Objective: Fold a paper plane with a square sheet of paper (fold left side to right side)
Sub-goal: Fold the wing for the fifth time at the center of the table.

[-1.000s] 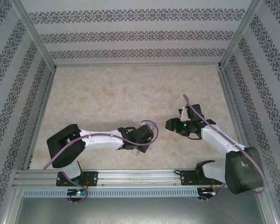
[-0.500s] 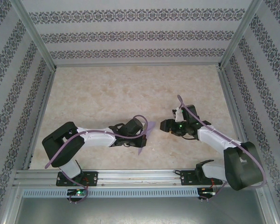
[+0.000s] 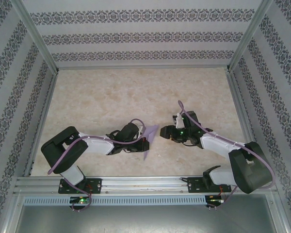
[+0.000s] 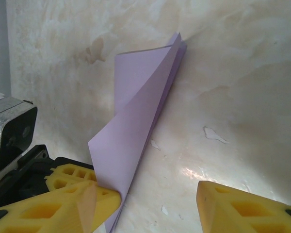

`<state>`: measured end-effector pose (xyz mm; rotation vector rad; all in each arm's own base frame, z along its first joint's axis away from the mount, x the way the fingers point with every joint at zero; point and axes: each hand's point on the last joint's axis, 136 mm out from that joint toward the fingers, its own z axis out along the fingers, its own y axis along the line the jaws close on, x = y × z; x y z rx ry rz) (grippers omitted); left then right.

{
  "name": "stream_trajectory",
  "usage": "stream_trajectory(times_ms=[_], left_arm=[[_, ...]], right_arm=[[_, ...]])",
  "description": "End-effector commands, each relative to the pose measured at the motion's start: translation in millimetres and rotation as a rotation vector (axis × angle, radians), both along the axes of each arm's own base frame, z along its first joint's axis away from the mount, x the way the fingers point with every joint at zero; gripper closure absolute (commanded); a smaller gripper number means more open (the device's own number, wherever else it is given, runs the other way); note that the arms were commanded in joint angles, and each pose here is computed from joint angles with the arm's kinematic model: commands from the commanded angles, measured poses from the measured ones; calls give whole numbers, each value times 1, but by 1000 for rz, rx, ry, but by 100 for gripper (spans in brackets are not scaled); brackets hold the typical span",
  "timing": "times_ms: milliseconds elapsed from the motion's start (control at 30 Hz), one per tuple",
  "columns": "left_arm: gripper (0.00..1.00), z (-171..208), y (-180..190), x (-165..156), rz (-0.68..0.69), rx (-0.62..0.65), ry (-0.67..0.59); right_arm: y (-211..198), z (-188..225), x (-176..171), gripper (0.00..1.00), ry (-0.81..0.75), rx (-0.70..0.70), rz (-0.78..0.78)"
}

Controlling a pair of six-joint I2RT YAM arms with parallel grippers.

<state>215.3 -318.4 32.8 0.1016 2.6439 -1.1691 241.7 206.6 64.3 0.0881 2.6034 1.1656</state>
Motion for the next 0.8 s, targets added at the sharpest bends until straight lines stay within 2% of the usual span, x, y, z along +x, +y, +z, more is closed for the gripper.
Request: stream_trajectory(times_ms=[0, 767], left_arm=[[98, 26, -8, 10, 24, -120, -31], [99, 21, -3, 15, 77, -237, 18]], right_arm=[[4, -3, 4, 43, -10, 3, -20], [36, -10, 13, 51, -26, 9, -51]])
